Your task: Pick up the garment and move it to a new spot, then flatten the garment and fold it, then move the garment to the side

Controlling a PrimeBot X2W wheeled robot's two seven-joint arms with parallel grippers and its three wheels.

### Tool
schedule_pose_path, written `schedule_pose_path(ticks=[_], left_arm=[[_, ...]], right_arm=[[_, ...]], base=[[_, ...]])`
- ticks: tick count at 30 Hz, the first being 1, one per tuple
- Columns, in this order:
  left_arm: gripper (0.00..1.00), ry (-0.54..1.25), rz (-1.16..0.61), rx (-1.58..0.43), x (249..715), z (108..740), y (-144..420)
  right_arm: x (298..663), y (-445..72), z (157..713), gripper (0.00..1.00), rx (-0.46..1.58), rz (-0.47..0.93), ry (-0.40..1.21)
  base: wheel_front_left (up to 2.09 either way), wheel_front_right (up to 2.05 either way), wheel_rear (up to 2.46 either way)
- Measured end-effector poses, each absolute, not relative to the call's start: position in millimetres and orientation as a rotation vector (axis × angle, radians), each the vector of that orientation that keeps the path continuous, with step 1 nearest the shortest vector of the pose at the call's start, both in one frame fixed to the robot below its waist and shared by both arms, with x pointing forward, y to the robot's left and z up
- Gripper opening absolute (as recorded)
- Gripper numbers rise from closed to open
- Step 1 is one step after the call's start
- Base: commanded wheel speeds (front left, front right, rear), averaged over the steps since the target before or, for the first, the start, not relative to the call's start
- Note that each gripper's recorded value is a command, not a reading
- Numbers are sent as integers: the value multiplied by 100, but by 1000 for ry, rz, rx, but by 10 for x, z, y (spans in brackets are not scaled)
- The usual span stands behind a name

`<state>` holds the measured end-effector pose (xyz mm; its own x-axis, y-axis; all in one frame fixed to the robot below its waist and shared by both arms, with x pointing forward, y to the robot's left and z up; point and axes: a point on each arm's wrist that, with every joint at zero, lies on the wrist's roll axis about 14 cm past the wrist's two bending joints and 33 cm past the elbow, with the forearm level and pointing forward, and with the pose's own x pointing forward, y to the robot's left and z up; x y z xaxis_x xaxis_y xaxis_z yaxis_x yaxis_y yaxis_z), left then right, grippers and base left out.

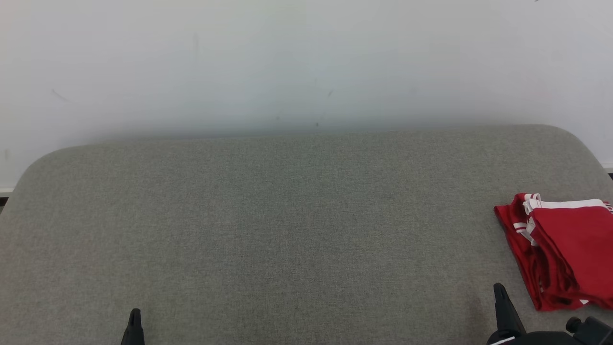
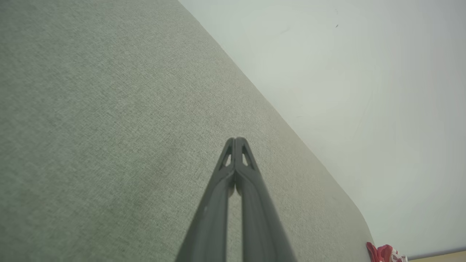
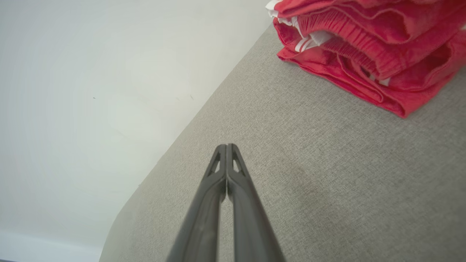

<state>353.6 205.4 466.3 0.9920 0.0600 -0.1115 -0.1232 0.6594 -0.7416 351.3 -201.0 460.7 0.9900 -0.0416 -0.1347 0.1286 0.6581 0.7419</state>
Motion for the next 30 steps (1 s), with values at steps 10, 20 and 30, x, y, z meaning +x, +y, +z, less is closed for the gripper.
schedule_pose_path(ticks=[10, 20, 30], left_arm=[[0, 71, 103, -966, 3591, 4708, 2050], [0, 60, 95, -1076, 3647, 4764, 2043], [0, 55, 87, -1174, 3688, 4801, 2035]], right_arm=[[3579, -2014, 4671, 0, 967, -95, 95], [3640, -2017, 4741, 0, 1076, -88, 78], [3674, -2018, 4781, 0, 1172, -83, 68]], base=[[0, 0, 0], [0, 0, 0], [0, 0, 0]])
